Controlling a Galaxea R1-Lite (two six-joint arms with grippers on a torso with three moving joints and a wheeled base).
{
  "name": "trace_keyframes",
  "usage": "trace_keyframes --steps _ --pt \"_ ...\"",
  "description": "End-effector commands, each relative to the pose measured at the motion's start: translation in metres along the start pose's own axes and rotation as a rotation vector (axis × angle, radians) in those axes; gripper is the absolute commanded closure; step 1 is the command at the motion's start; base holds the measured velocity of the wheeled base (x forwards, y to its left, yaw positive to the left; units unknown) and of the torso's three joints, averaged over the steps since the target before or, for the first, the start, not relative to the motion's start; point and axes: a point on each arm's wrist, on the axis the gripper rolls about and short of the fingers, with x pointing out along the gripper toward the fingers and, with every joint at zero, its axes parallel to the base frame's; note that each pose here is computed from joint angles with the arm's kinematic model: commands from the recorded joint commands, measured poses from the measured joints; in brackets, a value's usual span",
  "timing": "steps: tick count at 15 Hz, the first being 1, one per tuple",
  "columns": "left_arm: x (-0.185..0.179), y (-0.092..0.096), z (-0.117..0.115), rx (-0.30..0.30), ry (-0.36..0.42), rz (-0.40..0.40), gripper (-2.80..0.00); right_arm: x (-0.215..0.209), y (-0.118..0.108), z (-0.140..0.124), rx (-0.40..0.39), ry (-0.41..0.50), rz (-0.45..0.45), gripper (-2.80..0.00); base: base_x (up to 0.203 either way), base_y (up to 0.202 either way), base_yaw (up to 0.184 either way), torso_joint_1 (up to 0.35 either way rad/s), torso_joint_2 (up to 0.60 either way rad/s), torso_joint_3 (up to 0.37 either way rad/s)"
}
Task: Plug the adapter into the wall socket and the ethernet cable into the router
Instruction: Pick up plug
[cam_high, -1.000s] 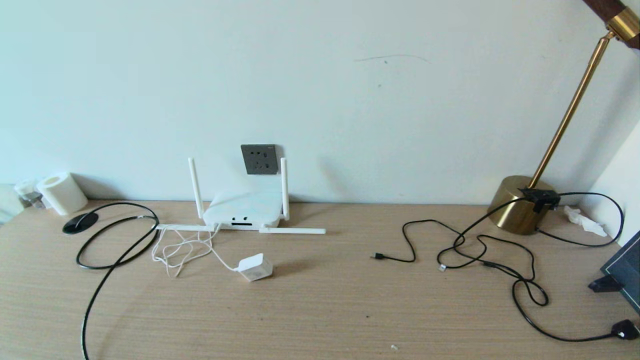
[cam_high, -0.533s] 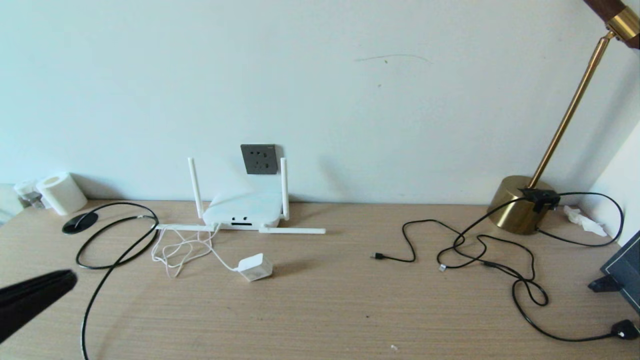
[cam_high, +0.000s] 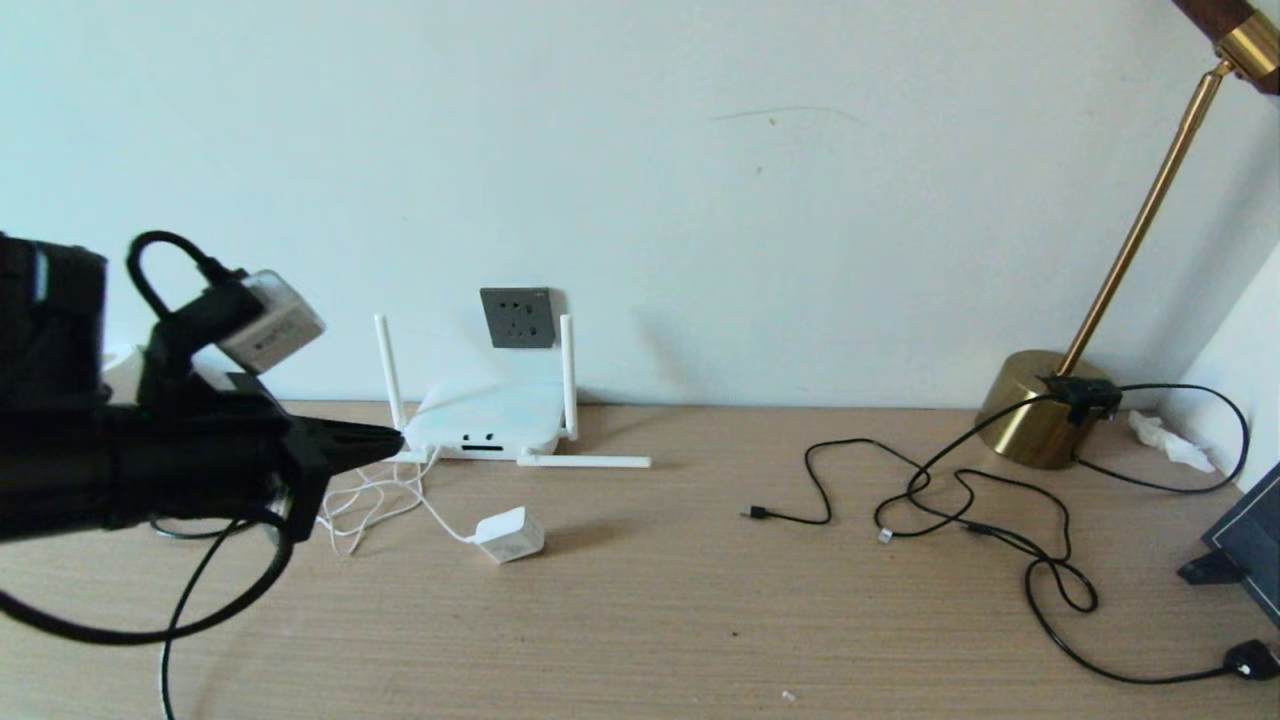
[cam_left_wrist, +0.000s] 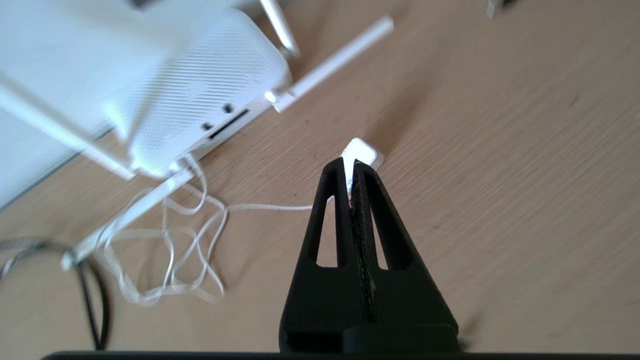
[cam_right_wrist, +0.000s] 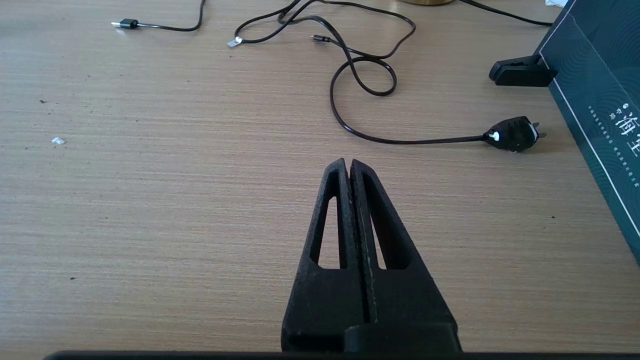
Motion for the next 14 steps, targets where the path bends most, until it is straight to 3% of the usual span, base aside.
trace_keyframes --steps 1,4,7,9,12,13,14 --pt "0.037 0.008 -0.011 0.021 0.077 -0.067 0.0 0.0 0.0 0.0 0.0 0.001 0.0 0.0 0.0 0.0 0.0 0.0 0.0 0.0" --pt "0.049 0.007 -0.018 0.192 0.053 -0.183 0.0 0.0 0.0 0.0 0.0 0.002 0.0 0.0 0.0 0.0 0.0 0.0 0.0 0.0" --pt "0.064 0.004 -0.038 0.311 0.107 -0.247 0.0 0.0 0.0 0.0 -0.005 0.0 -0.001 0.0 0.0 0.0 0.0 0.0 0.0 0.0" --pt "0.073 0.008 -0.052 0.34 0.142 -0.263 0.0 0.0 0.0 0.0 -0.005 0.0 -0.001 0.0 0.0 0.0 0.0 0.0 0.0 0.0" --pt "0.081 0.007 -0.056 0.346 0.154 -0.284 0.0 0.0 0.0 0.0 -0.005 0.0 -0.001 0.0 0.0 0.0 0.0 0.0 0.0 0.0" --pt "0.084 0.008 -0.056 0.344 0.159 -0.291 -2.8 0.0 0.0 0.0 -0.005 0.001 -0.001 0.0 0.0 0.0 0.0 0.0 0.0 0.0" --pt "0.087 0.008 -0.056 0.349 0.161 -0.297 -2.8 0.0 0.0 0.0 -0.004 0.0 -0.001 0.0 0.0 0.0 0.0 0.0 0.0 0.0"
